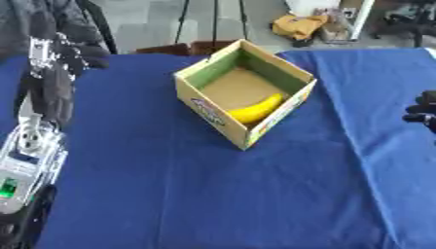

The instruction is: Pick up objects on the table and place them in the box.

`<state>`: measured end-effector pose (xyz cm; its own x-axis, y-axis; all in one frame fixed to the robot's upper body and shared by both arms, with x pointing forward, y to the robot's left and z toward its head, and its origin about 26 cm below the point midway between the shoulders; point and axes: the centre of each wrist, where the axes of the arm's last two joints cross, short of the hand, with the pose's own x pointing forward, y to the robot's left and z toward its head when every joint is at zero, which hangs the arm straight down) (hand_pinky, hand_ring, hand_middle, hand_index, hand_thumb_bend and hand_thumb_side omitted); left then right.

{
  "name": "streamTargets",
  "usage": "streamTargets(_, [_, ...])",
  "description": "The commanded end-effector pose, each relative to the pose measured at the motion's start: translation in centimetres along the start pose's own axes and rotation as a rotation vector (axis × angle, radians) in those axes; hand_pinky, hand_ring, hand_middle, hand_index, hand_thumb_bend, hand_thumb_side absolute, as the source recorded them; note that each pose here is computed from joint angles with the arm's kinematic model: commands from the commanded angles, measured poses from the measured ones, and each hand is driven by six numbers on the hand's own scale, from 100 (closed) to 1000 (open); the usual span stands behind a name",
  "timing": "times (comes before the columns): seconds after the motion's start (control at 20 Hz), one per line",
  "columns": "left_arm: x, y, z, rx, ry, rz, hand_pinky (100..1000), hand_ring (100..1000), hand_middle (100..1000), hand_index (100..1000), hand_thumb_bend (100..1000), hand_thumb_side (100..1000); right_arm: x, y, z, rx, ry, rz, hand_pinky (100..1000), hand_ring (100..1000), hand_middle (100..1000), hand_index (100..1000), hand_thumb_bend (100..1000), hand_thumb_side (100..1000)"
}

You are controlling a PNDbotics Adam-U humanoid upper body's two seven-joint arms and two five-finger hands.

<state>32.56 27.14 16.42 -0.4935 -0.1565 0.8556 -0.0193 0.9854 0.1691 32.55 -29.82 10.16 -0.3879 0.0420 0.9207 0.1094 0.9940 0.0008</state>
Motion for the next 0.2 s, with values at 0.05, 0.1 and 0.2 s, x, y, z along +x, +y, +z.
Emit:
streamTargets(0.05, [0.35, 0.16, -0.24, 0.002, -0.008, 0.001, 609, 620, 638, 726, 580, 1000, 0.65, -0.28, -0.36, -0.007, -0.023, 0.000, 542, 551, 533, 597, 100, 896])
streamTargets(0.1, [0.33, 0.13, -0.23, 0.003, -0.008, 0.002, 609, 620, 637, 726, 580, 1000, 0.67, -0.27, -0.37, -0.007, -0.024, 0.000, 542, 551, 533, 597, 100, 896])
streamTargets(0.2, [0.25, 0.09, -0.21, 0.006, -0.004, 0.005, 609, 619, 637, 724, 578, 1000, 0.72, -0.25, -0.42, -0.005, -0.025, 0.000, 542, 551, 533, 597, 100, 896])
